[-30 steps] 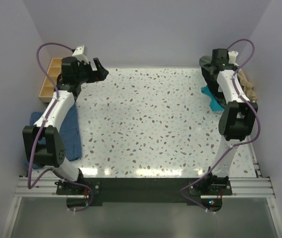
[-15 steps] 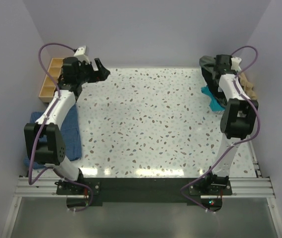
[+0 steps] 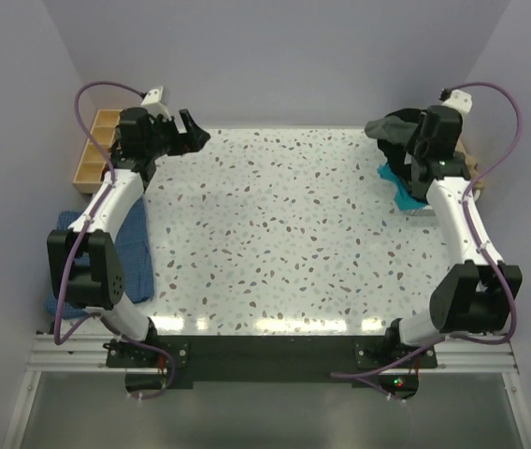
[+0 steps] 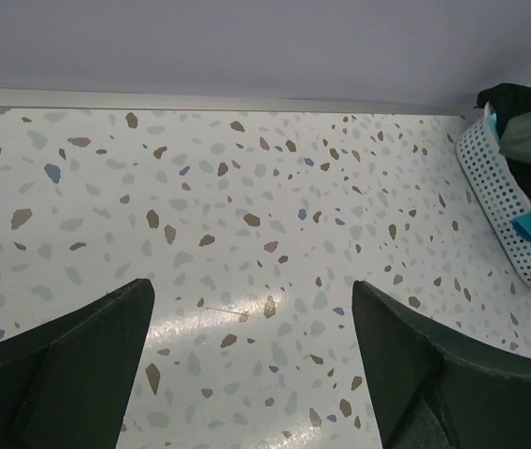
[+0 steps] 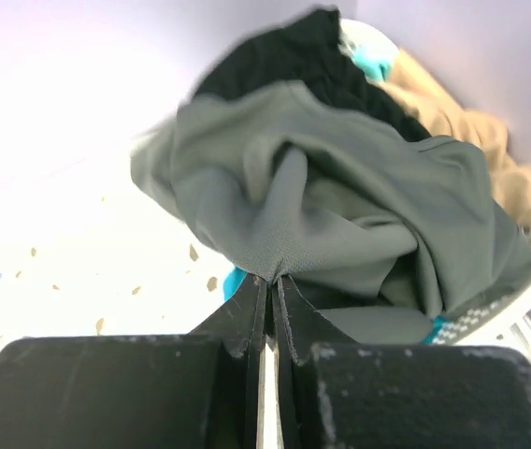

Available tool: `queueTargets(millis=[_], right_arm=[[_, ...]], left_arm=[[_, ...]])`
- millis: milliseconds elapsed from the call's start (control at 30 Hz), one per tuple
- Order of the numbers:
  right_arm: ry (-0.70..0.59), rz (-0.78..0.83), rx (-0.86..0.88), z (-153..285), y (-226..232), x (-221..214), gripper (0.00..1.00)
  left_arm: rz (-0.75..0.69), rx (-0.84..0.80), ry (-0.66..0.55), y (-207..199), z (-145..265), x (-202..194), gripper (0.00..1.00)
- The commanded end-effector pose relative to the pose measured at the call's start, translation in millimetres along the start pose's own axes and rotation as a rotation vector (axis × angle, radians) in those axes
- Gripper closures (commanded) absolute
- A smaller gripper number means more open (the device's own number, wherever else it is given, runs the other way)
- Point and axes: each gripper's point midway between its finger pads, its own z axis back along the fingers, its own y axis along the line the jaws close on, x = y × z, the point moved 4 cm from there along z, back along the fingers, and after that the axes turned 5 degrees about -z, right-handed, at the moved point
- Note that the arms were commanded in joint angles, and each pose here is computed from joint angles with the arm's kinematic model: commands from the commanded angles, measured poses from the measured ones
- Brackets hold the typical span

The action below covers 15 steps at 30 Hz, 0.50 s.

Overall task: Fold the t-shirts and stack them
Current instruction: Grab the tshirt from the pile

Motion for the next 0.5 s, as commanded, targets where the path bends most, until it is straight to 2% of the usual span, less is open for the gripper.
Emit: queueTargets(millis=[0, 133, 200, 333, 367, 467], right_arm=[[-0.017, 0.019, 0.237, 20, 33, 24, 1.0], [-0.025, 0.107, 0.492, 69, 90, 35, 1.0], [-0.079, 0.136, 0.546, 89, 105, 51, 1.0], [-0.184, 0.101, 0.481, 113, 106, 88, 1.0], [-0.232, 0.077, 0.404, 115, 97, 101, 1.0], [-0.312, 0.046, 0.336, 119, 93, 127, 1.0]], left_arm=[[-0.004, -0.041, -0.05, -10, 1, 12, 0.09], [0.008, -0.001, -0.052, -5, 0, 11, 0.12], [0.014, 0.001, -0.05, -4, 0, 11, 0.14], [0.027, -0.012, -0.046, -7, 2, 11, 0.16], [0.028, -0.013, -0.047, -8, 2, 11, 0.16], [0.033, -0.015, -0.059, -10, 4, 14, 0.16]])
